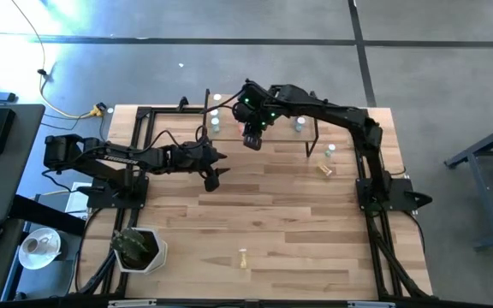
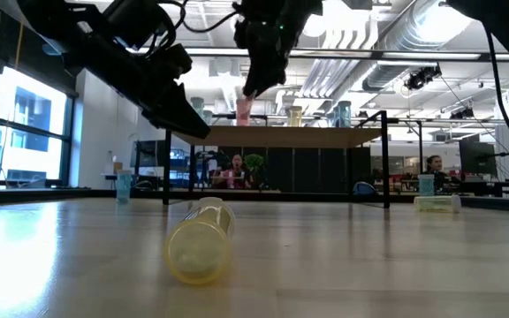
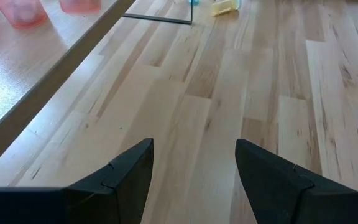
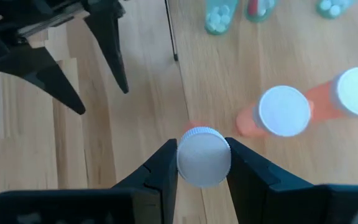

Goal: Pick and place medicine bottles onto shelf by color
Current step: Put the pink pill bottle on the shelf

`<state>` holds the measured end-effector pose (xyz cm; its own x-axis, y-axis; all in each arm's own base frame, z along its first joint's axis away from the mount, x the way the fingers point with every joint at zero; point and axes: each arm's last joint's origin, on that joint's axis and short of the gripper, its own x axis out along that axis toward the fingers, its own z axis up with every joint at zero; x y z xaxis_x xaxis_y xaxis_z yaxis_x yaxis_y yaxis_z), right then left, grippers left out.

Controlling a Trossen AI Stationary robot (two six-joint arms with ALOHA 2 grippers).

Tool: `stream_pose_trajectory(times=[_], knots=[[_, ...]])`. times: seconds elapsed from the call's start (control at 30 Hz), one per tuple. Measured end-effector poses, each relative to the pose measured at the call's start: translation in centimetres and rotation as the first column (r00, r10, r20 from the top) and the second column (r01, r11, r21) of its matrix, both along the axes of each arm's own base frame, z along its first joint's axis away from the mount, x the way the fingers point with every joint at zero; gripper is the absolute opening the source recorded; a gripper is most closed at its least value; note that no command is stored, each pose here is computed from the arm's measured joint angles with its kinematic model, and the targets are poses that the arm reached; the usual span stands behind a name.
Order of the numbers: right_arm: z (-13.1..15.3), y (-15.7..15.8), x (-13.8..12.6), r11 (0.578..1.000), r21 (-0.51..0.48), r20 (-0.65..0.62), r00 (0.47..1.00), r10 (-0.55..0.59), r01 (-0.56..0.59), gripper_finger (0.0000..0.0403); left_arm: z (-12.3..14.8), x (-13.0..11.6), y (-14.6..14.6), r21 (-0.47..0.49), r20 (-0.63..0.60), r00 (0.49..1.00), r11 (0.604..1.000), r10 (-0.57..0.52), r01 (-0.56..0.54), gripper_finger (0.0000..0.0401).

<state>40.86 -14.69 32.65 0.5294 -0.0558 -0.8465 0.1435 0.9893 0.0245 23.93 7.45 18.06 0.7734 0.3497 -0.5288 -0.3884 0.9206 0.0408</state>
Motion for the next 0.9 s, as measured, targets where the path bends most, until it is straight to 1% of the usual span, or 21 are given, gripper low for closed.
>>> stream_pose_trajectory(times=[0.2, 0.57, 0.9], knots=[[-0.8, -0.3, 0.6, 1.0, 0.0, -0.003, 1.0, 0.001, -0.001, 0.0099, 0.0, 0.0, 0.0, -0.001, -0.001, 1.0, 1.0, 0.0, 0.0, 0.0218], [-1.0, -1.5, 0.4, 1.0, -0.006, 0.006, 1.0, -0.019, 0.02, 0.0099, 0.0, 0.0, 0.0, -0.001, -0.002, 1.0, 1.0, -0.002, 0.002, 0.0218], [-1.0, -1.6, 0.3, 1.0, 0.013, 0.012, 1.0, -0.001, 0.0, 0.0099, 0.0, 0.0, 0.0, -0.002, -0.003, 1.0, 1.0, -0.001, 0.001, 0.0218]])
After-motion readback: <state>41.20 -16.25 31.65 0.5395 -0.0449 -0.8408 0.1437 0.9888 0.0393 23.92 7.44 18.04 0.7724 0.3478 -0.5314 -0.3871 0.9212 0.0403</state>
